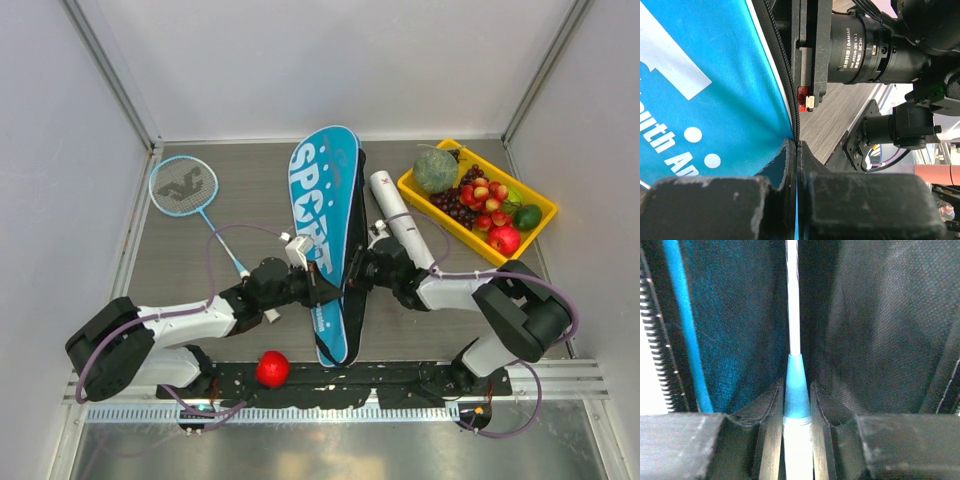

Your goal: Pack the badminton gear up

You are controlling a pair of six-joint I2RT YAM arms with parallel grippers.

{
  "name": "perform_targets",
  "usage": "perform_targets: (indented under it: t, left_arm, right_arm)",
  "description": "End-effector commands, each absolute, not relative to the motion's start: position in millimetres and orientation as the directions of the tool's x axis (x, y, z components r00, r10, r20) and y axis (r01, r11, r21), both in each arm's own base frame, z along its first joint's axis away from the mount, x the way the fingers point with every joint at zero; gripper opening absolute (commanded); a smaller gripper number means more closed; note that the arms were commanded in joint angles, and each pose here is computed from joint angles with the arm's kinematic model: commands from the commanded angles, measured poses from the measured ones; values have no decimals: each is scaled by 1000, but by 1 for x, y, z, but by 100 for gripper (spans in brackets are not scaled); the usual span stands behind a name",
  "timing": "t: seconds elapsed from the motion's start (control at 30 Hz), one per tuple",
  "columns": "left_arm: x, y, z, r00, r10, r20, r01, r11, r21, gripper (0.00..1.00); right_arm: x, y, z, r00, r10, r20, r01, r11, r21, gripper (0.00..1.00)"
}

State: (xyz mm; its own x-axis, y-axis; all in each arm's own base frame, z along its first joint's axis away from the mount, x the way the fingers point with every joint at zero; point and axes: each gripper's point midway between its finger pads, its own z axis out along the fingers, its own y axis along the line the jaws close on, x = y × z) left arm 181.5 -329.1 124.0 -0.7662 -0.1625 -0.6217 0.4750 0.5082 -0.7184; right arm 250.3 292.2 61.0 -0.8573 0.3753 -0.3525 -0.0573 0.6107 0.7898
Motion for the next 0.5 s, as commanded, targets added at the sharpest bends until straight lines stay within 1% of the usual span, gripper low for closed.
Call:
perform_targets:
  t: [0.0, 0.07, 0.13, 0.17, 0.2, 0.23, 0.27, 0.3, 0.37, 0.47]
  left_arm:
    - [181, -335, 144, -745, -210, -633, 500, 452, -739, 0]
    - [182, -333, 141, -745, -217, -630, 490, 462, -739, 0]
    - [184, -331, 139, -743, -226, -630, 481, 475, -737, 0]
    - [185, -329, 137, -737, -235, -633, 475, 486, -734, 0]
    - [187, -326, 135, -738, -237, -632, 463, 504, -730, 0]
    - [189, -324, 134, -735, -240, -634, 454, 521, -723, 0]
    - [191, -320, 131, -732, -239, -639, 442, 547, -711, 0]
    - [192, -318, 130, -727, -233, -646, 441, 562, -699, 0]
    - [195, -313, 129, -719, -235, -654, 431, 589, -684, 0]
    - [199, -308, 128, -719, -224, -658, 408, 630, -660, 0]
  right_arm:
    - [282, 307, 88, -770, 481, -419, -73, 586, 807, 13]
    - [282, 313, 90, -769, 477, -426, -79, 590, 804, 16]
    - [282, 316, 89, -776, 457, -435, -86, 607, 790, 26]
    - [279, 317, 89, -788, 441, -430, -89, 610, 788, 33]
    - [278, 317, 90, -792, 431, -434, -95, 614, 784, 38]
    - [275, 314, 93, -792, 409, -454, -114, 631, 767, 46]
    - [273, 311, 93, -794, 391, -466, -121, 649, 751, 50]
    - [271, 306, 98, -791, 366, -491, -141, 671, 728, 58]
    - [264, 298, 105, -791, 318, -522, -173, 702, 690, 64]
    - [254, 288, 126, -772, 280, -570, -235, 709, 666, 71]
